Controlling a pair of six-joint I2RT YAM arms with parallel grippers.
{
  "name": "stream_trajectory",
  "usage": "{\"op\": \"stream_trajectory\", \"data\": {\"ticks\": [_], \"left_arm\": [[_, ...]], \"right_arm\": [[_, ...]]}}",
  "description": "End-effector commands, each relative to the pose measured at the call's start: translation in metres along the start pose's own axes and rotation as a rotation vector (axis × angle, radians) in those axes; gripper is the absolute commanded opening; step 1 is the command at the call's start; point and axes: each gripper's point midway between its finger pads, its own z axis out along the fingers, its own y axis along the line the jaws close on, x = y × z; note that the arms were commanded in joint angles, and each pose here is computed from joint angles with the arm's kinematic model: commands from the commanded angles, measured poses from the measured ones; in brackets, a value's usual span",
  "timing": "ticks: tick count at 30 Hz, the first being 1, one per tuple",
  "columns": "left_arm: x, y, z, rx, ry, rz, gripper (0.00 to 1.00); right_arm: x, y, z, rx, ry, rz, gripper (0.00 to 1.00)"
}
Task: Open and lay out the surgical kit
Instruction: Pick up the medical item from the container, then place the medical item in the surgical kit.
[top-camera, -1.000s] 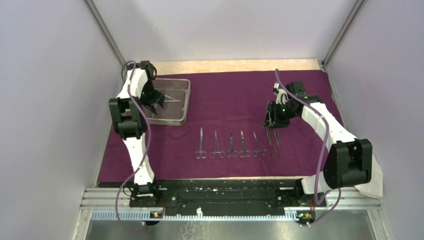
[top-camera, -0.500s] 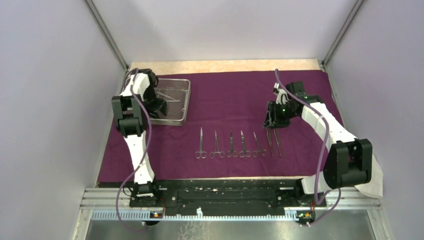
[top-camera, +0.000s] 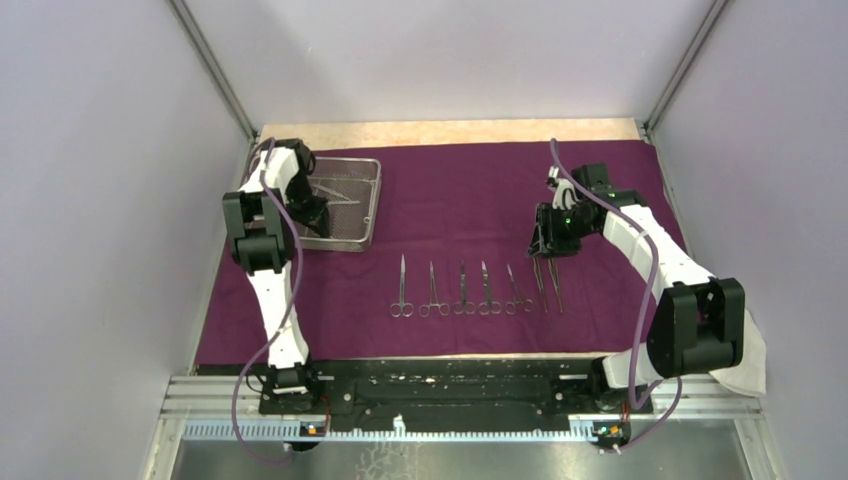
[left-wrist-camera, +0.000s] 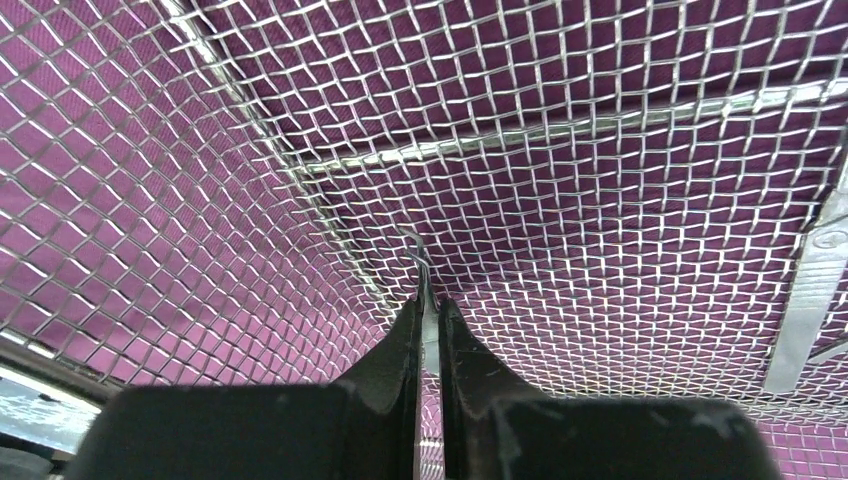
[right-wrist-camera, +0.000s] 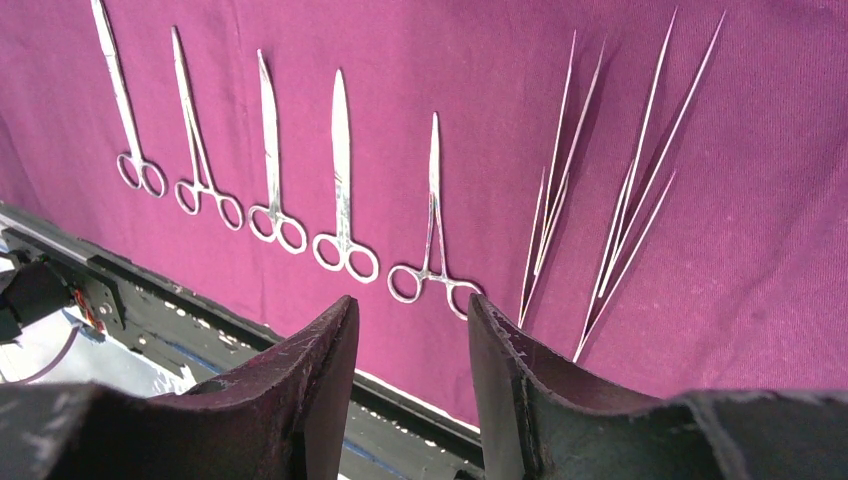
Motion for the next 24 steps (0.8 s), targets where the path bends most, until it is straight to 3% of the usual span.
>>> {"op": "stream_trajectory", "data": {"ticks": [1,6,9,12,15,17,20,24], "left_arm": [[-0.016,-0.020,-0.023,0.099,-0.070,-0.023,0.08],[-0.019,-0.029,-0.070,0.198,-0.107,0.030,0.00],[-0.013,-0.034,-0.110,0.327,-0.132,0.078,0.00],[0.014,-0.050,-0.154,0.535,-0.177,0.250,0.00],[0.063,-0.060,-0.199,0.839,-0.166,0.480,0.00],[0.122,-0.061,-0.233,1.122,-0.109,0.704,0.00],[0.195,-0.031,-0.287,1.524,-0.058,1.004,0.00],[0.274,0.028,-0.348,1.991,-0.006,1.255,0.00]], "right_arm": [[-0.014,0.007,-0.014,-0.008,-0.069,-0.023,0.44],[-0.029,0.005,-0.024,0.021,-0.129,-0.085,0.45],[-0.044,0.016,-0.038,-0.004,-0.213,-0.150,0.45],[-0.058,0.037,-0.053,-0.063,-0.299,-0.218,0.46],[-0.074,0.069,-0.070,-0.191,-0.379,-0.218,0.47],[-0.081,0.097,-0.081,-0.325,-0.392,-0.183,0.48],[-0.084,0.142,-0.099,-0.561,-0.357,-0.094,0.48],[-0.080,0.199,-0.143,-0.854,-0.357,-0.085,0.47]]}}
